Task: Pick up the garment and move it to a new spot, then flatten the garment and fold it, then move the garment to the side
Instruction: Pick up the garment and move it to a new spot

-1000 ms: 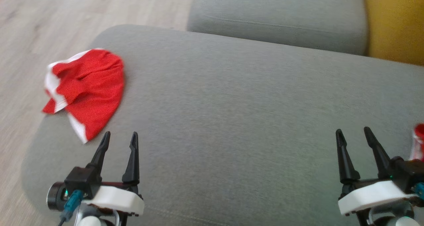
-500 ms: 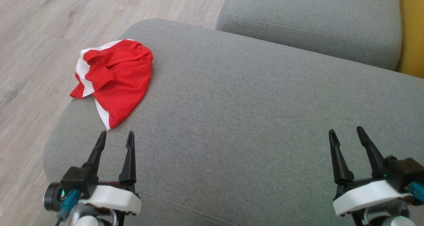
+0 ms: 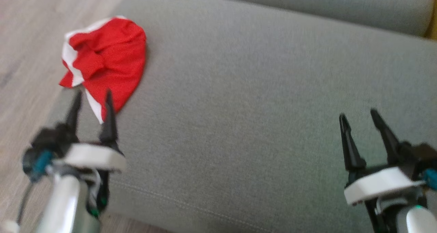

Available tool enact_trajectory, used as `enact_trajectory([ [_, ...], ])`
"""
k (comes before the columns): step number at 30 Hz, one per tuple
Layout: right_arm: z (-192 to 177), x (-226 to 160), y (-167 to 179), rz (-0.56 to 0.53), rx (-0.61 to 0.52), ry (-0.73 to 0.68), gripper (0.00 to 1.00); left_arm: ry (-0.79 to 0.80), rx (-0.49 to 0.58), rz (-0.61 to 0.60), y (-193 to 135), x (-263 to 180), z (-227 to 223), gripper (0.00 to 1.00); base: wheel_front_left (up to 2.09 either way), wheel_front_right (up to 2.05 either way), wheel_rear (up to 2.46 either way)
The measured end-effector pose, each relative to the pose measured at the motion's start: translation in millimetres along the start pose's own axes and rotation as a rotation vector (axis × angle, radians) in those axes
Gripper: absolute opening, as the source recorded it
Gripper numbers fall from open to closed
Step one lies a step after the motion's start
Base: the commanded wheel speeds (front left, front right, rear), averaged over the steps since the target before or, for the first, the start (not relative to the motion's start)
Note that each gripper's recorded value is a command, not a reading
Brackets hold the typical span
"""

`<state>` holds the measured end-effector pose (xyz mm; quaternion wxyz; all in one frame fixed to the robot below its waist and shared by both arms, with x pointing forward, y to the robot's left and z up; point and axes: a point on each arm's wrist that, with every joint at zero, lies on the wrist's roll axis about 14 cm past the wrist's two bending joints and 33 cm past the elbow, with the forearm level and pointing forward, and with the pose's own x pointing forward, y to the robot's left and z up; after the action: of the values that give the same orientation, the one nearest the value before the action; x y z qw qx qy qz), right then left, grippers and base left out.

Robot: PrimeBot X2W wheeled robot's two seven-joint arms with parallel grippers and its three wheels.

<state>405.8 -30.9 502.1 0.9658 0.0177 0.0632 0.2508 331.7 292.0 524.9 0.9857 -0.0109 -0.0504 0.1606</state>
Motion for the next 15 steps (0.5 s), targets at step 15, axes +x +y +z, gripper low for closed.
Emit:
enact_trajectory([
  [15, -45, 54, -49, -0.049, -0.023, 0.102, 1.0, 0.399, 0.006, 0.032, 20, 111, -130, 1.0, 0.0, 0.0, 0.0],
])
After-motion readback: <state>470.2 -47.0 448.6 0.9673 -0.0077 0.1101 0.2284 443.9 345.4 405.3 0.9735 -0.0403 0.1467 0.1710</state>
